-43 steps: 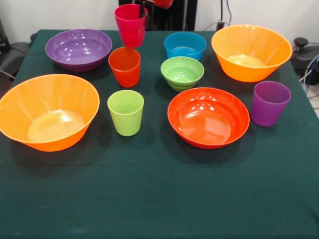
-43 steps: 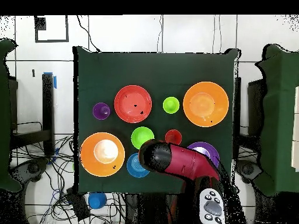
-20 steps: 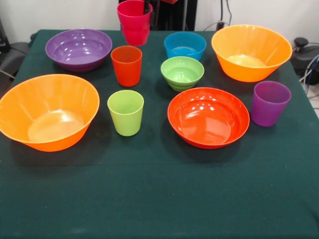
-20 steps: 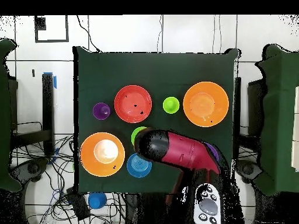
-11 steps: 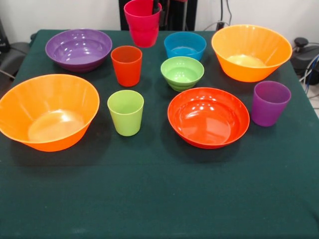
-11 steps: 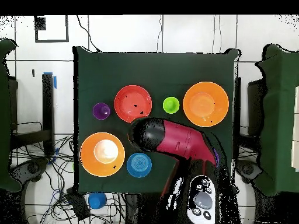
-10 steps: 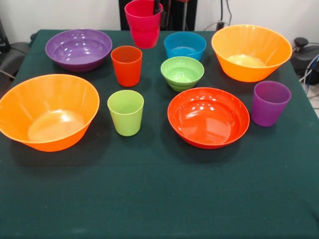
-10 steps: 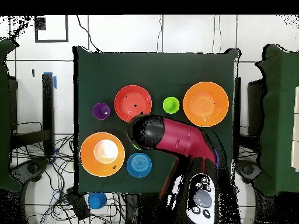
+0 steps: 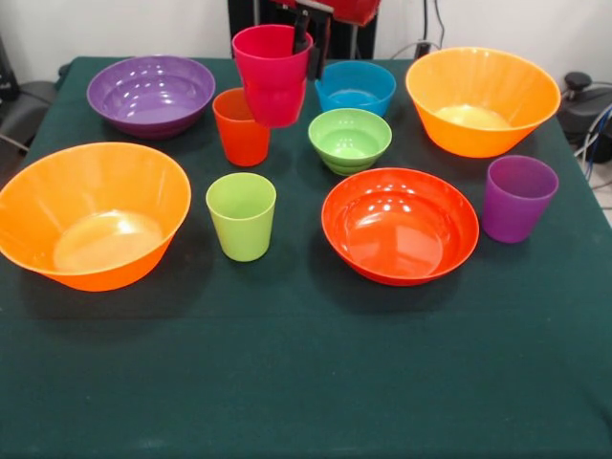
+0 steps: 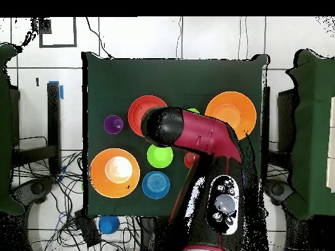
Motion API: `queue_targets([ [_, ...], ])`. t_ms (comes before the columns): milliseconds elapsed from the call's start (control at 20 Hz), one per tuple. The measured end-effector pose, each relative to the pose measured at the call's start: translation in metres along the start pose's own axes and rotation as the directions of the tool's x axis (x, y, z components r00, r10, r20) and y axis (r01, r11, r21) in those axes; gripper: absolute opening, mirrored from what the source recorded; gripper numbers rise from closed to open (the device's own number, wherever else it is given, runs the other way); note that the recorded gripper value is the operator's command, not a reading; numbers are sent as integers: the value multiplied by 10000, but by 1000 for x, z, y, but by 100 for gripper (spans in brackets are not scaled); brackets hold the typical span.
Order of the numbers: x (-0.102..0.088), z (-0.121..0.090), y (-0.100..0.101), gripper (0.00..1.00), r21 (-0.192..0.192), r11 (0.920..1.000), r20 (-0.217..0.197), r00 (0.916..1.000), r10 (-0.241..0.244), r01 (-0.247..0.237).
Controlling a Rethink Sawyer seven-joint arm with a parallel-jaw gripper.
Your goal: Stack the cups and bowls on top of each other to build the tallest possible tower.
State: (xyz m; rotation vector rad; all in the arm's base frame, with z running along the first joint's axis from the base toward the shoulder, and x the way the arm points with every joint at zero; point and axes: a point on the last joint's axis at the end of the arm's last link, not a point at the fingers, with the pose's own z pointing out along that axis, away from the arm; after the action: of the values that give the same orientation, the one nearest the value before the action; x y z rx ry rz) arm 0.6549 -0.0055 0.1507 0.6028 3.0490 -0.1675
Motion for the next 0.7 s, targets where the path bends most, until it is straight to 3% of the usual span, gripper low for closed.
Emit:
queue_targets([
  [350, -38, 0, 22, 0, 29, 9991, 104, 9991, 423, -423],
  [700, -64, 6, 46, 0, 166, 9970, 180, 9970, 757, -760],
])
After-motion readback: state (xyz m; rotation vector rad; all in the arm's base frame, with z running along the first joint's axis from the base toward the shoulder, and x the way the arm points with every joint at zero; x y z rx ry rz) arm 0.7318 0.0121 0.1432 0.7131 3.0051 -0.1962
